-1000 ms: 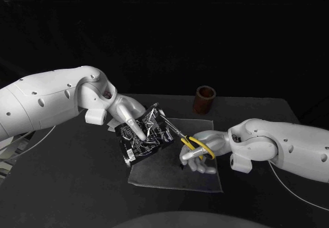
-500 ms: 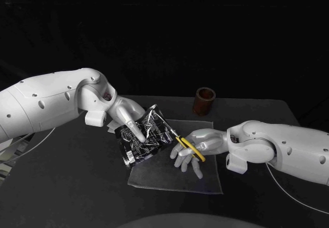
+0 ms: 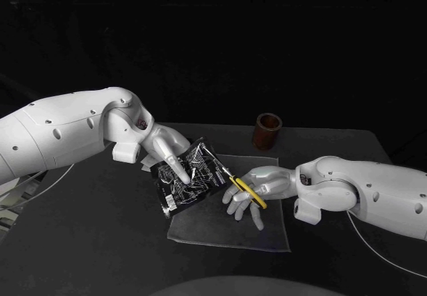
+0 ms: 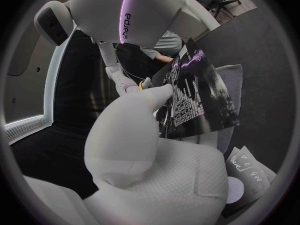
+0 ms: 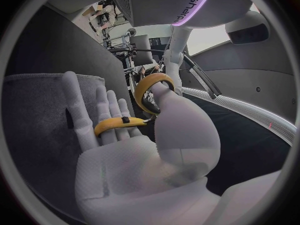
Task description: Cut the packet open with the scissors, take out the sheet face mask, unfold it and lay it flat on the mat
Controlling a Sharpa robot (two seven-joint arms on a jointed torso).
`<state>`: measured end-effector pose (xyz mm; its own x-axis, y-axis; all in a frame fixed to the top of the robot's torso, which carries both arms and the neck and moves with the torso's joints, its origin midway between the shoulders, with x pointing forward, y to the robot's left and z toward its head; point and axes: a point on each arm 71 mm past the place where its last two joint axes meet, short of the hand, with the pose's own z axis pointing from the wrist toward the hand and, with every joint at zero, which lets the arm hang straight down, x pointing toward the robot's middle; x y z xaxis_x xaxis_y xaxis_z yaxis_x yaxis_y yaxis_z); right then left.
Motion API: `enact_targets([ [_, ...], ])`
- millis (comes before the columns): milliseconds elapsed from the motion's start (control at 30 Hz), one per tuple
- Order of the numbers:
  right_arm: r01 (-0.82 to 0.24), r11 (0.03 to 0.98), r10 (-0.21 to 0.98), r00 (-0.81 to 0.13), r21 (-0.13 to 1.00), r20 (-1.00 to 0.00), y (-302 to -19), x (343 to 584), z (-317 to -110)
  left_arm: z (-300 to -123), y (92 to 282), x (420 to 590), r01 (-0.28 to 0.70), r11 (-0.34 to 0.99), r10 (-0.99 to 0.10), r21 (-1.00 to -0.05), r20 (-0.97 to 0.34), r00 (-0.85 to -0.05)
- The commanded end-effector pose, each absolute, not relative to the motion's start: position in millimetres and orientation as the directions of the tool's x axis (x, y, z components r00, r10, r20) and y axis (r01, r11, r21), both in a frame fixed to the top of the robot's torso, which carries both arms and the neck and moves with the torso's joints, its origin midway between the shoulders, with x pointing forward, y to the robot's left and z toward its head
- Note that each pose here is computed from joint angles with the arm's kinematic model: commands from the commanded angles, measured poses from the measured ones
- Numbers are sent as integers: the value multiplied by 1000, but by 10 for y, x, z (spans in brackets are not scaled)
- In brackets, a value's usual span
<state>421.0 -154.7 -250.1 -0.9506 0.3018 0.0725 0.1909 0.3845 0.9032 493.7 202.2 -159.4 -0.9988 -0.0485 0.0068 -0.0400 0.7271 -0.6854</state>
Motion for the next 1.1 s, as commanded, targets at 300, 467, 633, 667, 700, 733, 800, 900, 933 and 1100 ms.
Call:
enact_targets([
  [300, 165, 424, 251, -966, 891, 60, -1603, 4187, -2514, -1590, 2037, 4785, 58, 723, 171, -688, 97, -981],
  [467, 166, 403, 263, -963, 900, 60, -1571, 4193, -2496, -1592, 2027, 4786, 60, 724, 173, -687, 98, -980],
  [633, 171, 378, 288, -956, 910, 59, -1548, 4211, -2476, -1593, 2021, 4786, 61, 725, 175, -687, 98, -980],
  [667, 171, 375, 292, -955, 911, 59, -1545, 4214, -2474, -1593, 2020, 4786, 61, 725, 175, -687, 98, -980],
  [700, 172, 370, 297, -953, 913, 59, -1541, 4218, -2470, -1593, 2018, 4786, 61, 725, 175, -687, 98, -980],
  [733, 173, 365, 303, -951, 915, 59, -1538, 4222, -2467, -1594, 2017, 4786, 61, 725, 176, -687, 98, -980],
  [800, 175, 356, 313, -948, 918, 59, -1534, 4229, -2461, -1594, 2014, 4786, 61, 724, 176, -687, 98, -979],
  [900, 177, 340, 328, -943, 924, 60, -1530, 4239, -2451, -1594, 2012, 4787, 61, 724, 176, -687, 98, -979],
  [933, 178, 335, 333, -941, 925, 61, -1529, 4242, -2447, -1593, 2012, 4787, 61, 724, 176, -687, 98, -979],
  [1100, 181, 320, 340, -938, 930, 65, -1518, 4245, -2438, -1593, 2011, 4786, 61, 724, 176, -688, 98, -979],
])
